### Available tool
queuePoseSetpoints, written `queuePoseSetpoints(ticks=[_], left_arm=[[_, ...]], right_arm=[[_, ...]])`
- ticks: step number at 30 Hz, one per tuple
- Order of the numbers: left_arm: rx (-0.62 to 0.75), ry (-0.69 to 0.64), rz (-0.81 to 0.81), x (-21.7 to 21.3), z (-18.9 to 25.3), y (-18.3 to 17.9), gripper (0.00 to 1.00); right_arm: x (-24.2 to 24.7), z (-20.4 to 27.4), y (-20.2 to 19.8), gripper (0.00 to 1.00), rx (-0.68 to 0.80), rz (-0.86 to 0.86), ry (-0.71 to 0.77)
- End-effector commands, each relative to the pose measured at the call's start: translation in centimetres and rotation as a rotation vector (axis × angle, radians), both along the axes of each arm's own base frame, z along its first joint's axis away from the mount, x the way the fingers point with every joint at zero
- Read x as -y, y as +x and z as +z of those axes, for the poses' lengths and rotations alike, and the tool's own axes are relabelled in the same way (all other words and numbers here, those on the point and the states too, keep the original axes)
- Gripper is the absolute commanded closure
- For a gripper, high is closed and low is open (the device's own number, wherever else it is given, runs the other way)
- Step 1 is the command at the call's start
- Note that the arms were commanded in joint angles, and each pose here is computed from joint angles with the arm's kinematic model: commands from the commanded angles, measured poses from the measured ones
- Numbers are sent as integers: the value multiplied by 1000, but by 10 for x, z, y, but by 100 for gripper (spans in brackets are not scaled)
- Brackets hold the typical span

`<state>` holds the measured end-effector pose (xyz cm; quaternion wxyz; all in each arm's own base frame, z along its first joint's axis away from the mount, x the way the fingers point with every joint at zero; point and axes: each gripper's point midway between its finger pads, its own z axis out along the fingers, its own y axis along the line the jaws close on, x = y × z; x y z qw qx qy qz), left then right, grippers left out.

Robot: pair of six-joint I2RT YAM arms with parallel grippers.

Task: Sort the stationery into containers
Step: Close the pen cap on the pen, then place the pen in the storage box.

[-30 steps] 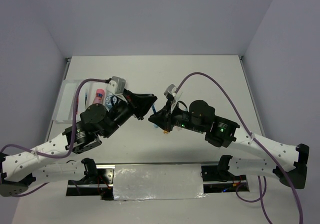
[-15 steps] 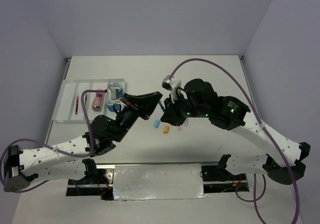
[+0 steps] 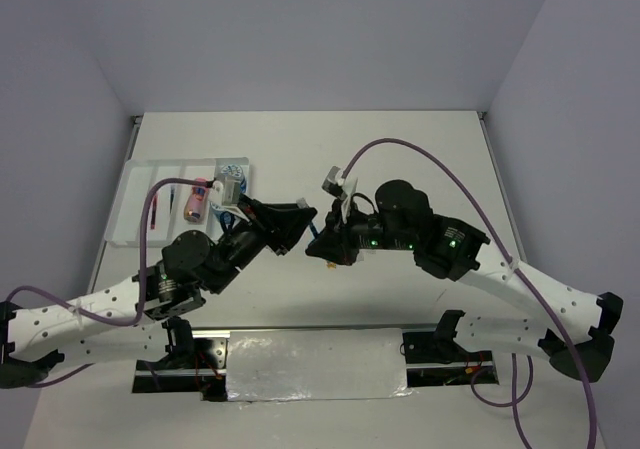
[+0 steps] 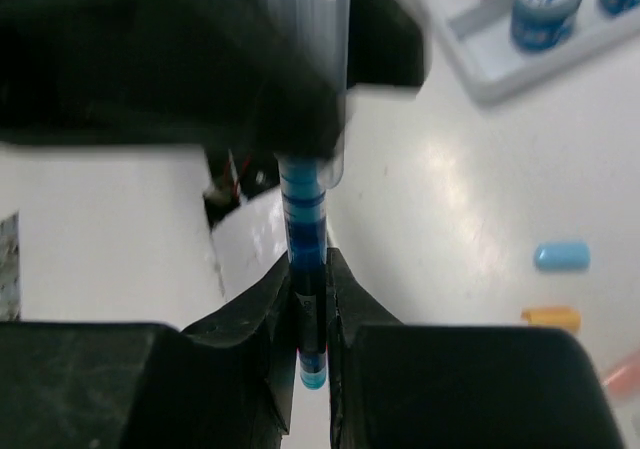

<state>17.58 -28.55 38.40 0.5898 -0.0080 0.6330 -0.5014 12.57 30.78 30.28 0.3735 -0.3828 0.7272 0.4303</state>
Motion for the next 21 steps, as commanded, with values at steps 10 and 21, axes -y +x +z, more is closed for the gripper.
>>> queuePoseSetpoints(ticks=[10,21], left_arm=[[70,300,-89,-1,-1,-10,37],[55,318,-69,1,-16,-4,85]], right_arm=[[-33,75,9,100,230,-23,308],[-34,71,-1,100,216,-3,352]])
